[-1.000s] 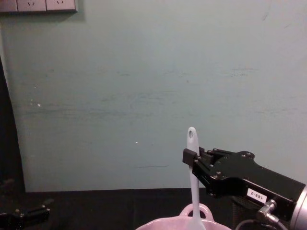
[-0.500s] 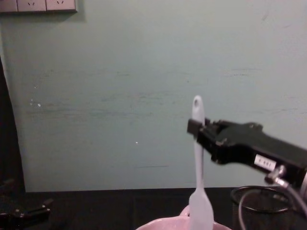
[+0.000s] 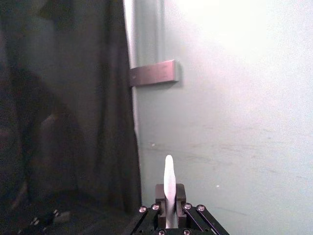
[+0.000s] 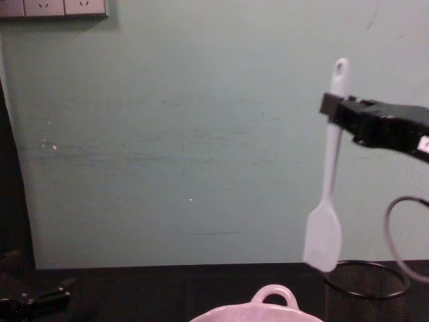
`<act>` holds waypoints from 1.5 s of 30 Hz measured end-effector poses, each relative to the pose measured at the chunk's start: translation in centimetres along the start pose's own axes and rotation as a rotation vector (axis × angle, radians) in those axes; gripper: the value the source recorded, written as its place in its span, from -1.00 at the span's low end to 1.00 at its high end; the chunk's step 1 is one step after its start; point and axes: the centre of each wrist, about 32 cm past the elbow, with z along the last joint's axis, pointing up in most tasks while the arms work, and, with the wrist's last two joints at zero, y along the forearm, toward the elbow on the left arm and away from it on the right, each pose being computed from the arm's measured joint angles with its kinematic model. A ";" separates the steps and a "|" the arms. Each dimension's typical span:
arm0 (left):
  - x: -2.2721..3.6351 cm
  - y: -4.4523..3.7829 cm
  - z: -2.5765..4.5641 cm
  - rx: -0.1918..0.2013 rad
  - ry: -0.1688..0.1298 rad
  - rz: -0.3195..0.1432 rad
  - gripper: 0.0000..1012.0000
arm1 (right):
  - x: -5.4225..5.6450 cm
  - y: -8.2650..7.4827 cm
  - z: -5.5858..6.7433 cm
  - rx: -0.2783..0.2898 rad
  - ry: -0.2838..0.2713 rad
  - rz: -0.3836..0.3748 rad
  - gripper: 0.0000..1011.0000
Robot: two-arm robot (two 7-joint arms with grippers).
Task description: Use the one hand to pick up the spoon and stir the clear water in the bowl.
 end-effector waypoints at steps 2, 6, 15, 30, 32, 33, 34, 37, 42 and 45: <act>0.00 0.00 0.00 0.000 0.000 0.000 0.99 | 0.2 -0.3 0.3 0.007 0.012 -0.019 -0.76; 0.00 0.00 0.00 0.000 0.000 0.000 0.99 | 0.9 -1.2 0.6 0.026 0.041 -0.074 -0.76; 0.00 0.00 0.00 0.000 0.000 0.000 0.99 | 2.4 -2.8 -0.6 0.025 0.114 -0.166 -0.76; 0.00 0.00 0.00 0.000 0.000 0.000 0.99 | 3.1 -3.3 -4.2 -0.017 0.256 -0.240 -0.76; 0.00 0.00 0.00 0.000 0.000 0.000 0.99 | 3.2 -3.3 -4.9 -0.028 0.288 -0.245 -0.76; 0.00 0.00 0.00 0.000 0.000 0.000 0.99 | 3.3 -3.4 -5.3 -0.036 0.307 -0.247 -0.76; 0.00 0.00 0.00 0.000 0.000 0.000 0.99 | 3.4 -3.4 -5.5 -0.039 0.314 -0.249 -0.76; 0.00 0.00 0.00 0.000 0.000 0.000 0.99 | 3.5 -3.5 -6.0 -0.052 0.332 -0.255 -0.76; 0.00 0.00 0.00 0.000 0.000 0.000 0.99 | 3.5 -3.8 -7.0 -0.074 0.362 -0.262 -0.76; 0.00 0.00 0.00 0.000 0.000 0.000 0.99 | 3.4 -3.9 -7.2 -0.078 0.368 -0.263 -0.76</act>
